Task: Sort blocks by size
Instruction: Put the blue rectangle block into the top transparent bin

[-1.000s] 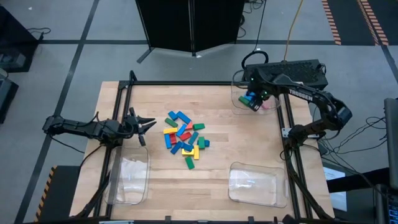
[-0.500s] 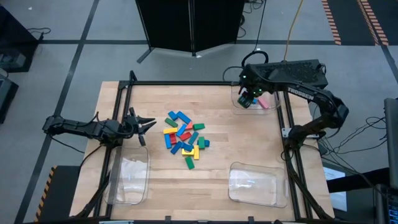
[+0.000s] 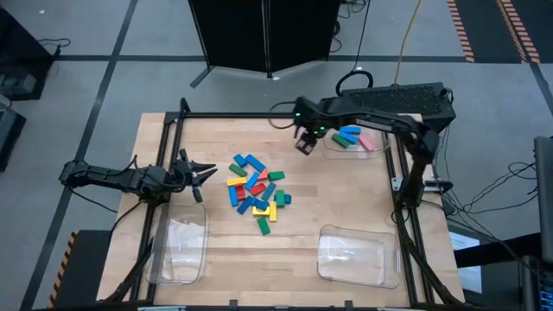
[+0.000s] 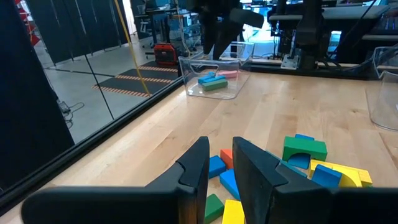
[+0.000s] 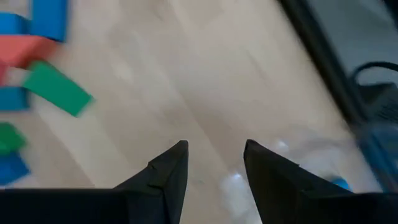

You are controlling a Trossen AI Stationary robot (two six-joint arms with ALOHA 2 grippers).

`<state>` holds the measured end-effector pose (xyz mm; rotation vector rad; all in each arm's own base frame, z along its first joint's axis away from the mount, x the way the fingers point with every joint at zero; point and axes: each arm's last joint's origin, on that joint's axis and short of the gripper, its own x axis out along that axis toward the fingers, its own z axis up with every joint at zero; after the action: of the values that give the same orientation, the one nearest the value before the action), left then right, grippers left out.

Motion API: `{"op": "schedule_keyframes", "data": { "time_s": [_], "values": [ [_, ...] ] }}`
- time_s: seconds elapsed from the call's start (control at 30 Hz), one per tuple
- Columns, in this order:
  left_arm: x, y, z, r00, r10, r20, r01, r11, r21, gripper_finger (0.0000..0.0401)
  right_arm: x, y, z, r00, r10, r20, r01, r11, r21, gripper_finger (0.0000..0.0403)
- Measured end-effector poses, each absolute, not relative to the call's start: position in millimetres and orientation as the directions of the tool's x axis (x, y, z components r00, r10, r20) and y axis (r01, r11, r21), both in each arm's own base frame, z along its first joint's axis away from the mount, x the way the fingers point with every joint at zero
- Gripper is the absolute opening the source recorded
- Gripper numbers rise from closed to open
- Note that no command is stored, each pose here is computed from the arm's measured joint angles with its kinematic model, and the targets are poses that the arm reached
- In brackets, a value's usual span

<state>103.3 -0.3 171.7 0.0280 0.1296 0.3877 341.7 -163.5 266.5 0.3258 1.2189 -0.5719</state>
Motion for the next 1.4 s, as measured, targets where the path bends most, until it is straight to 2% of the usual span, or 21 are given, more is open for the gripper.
{"op": "schedule_keyframes", "data": {
  "time_s": [0.4, 0.53, 0.93, 1.13, 1.23, 1.4],
  "values": [
    [103.3, -0.2, 171.4, 0.917, 0.379, -0.124, -0.375, 0.925, 0.054, 0.0075, 434.3, -175.7, 252.7, 0.377, -0.124, -0.918, 0.486, 0.87, 0.082, 0.0151],
    [103.3, -0.3, 171.3, 0.917, 0.378, -0.124, -0.375, 0.926, 0.054, 0.0075, 455.0, -182.0, 244.5, 0.394, -0.096, -0.914, 0.472, 0.875, 0.111, 0.0151],
    [103.1, -0.3, 170.1, 0.916, 0.378, -0.136, -0.377, 0.925, 0.036, 0.0075, 476.9, -183.5, 217.2, 0.394, -0.064, -0.917, 0.507, 0.847, 0.159, 0.0151],
    [108.0, 1.5, 165.0, 0.897, 0.401, -0.188, -0.403, 0.915, 0.028, 0.0078, 473.2, -162.4, 227.0, 0.325, -0.089, -0.942, 0.423, 0.904, 0.06, 0.0143],
    [112.3, 4.1, 162.6, 0.877, 0.416, -0.242, -0.422, 0.906, 0.03, 0.0103, 463.5, -152.9, 240.2, 0.25, -0.151, -0.956, 0.397, 0.917, -0.041, 0.0132],
    [124.5, 7.8, 165.2, 0.846, 0.409, -0.341, -0.425, 0.905, 0.029, 0.0188, 446.4, -146.6, 262.9, 0.197, -0.149, -0.969, 0.374, 0.925, -0.066, 0.0122]
  ]
}}
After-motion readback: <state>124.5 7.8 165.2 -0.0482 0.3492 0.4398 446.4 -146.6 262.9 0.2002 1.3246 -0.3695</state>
